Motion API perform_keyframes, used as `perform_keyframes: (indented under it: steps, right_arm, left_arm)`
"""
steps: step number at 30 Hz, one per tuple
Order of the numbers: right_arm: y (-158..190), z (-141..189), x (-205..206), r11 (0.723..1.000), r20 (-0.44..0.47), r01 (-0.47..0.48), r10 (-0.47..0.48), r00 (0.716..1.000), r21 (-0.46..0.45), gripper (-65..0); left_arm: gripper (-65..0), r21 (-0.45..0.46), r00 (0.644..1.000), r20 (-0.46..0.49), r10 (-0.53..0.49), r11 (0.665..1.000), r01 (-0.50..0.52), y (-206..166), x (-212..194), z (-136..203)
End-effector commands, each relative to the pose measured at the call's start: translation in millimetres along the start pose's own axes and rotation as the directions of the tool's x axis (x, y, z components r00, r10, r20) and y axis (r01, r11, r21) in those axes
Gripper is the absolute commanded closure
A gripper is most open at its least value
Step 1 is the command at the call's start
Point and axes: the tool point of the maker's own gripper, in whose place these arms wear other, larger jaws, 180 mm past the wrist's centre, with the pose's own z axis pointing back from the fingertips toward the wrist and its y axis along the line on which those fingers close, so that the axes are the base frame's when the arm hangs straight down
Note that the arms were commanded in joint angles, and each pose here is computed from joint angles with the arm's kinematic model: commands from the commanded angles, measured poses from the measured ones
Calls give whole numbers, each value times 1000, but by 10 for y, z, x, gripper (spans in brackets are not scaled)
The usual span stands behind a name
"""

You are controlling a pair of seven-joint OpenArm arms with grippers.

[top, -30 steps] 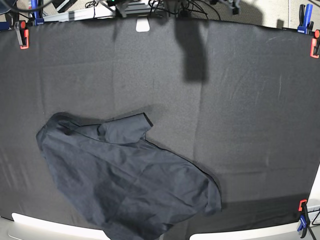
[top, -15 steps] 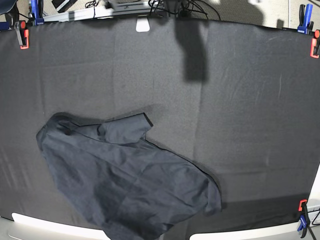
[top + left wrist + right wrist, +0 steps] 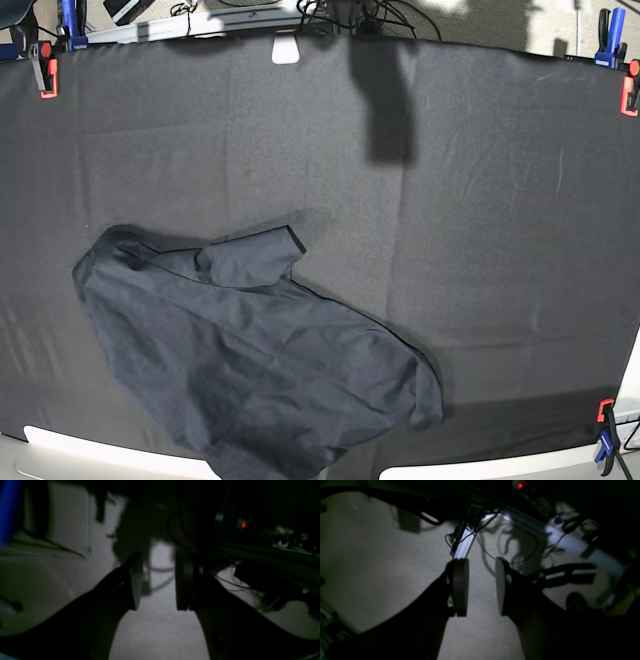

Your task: Layout the t-shirt on the table in an organized manner, then fold the t-shirt properly

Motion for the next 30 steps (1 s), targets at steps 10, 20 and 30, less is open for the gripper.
perform_keyframes:
  steps: [10, 20, 30]
  right_arm:
    - [56, 617, 865, 990, 200, -135, 142, 970, -46, -176]
    - [-156, 1199, 1772, 907, 367, -294, 395, 842, -301, -176]
    - [-687, 1472, 2484, 744, 357, -271, 565, 744, -611, -178]
  left_arm:
    - [-200, 2, 931, 236, -279, 958, 287, -125, 1242, 414]
    - [-200, 135, 751, 381, -539, 836, 532, -231, 2057, 683]
    - [-200, 285, 612, 496, -616, 781, 555, -210, 2817, 740]
